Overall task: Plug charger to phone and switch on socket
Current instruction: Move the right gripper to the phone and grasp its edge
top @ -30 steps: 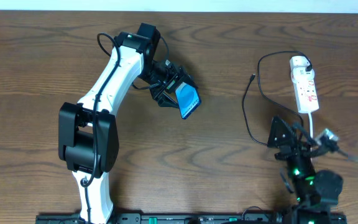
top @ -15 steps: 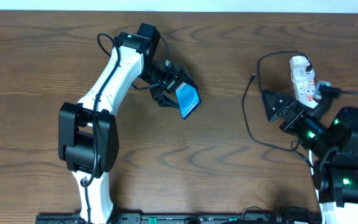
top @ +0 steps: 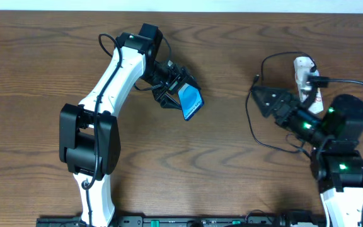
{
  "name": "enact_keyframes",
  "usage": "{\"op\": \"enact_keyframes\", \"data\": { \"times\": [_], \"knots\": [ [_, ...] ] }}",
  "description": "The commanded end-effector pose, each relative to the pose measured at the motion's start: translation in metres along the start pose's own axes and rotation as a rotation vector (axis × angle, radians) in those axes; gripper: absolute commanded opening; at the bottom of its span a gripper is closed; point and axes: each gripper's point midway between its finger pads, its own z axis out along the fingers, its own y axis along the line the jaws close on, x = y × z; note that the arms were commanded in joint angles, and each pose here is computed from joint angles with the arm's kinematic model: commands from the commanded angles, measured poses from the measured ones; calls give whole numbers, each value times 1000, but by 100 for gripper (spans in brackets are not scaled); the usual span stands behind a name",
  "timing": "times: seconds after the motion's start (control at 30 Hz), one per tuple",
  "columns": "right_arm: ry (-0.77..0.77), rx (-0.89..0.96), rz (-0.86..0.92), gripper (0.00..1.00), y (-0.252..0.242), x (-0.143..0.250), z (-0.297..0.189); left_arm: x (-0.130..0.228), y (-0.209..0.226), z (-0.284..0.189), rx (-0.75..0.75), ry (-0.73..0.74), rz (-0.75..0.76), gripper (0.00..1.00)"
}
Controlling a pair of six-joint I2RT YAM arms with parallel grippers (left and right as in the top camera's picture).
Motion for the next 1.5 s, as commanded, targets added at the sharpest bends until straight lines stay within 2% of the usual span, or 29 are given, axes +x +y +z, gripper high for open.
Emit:
{"op": "enact_keyframes", "data": {
  "times": [0.0,0.2,0.3,0.43,0.63,0.97,1.1,1.23,1.47],
  "knots": [
    [-41,61,32,99,12,-4,7,13,-13,-14,51,2,47,72],
    [-76,370,97,96,3,12,14,12,-14,-14,52,1,50,72],
    [-57,452,113,94,5,25,22,12,-14,-14,54,-1,52,72],
    [1,452,85,90,11,44,44,12,-14,-14,54,-1,53,72],
    [-13,548,65,85,-3,65,68,12,-14,-14,54,-1,53,72],
    [15,585,-2,85,-13,90,107,12,-14,-14,54,-1,52,72],
    [29,601,-8,81,-22,97,120,12,-14,-14,54,-1,52,72],
    [41,596,-20,71,-24,106,133,12,-14,-14,54,-1,52,72],
    [9,584,-38,68,-23,106,145,12,-14,-14,54,-1,52,72]
  ]
}}
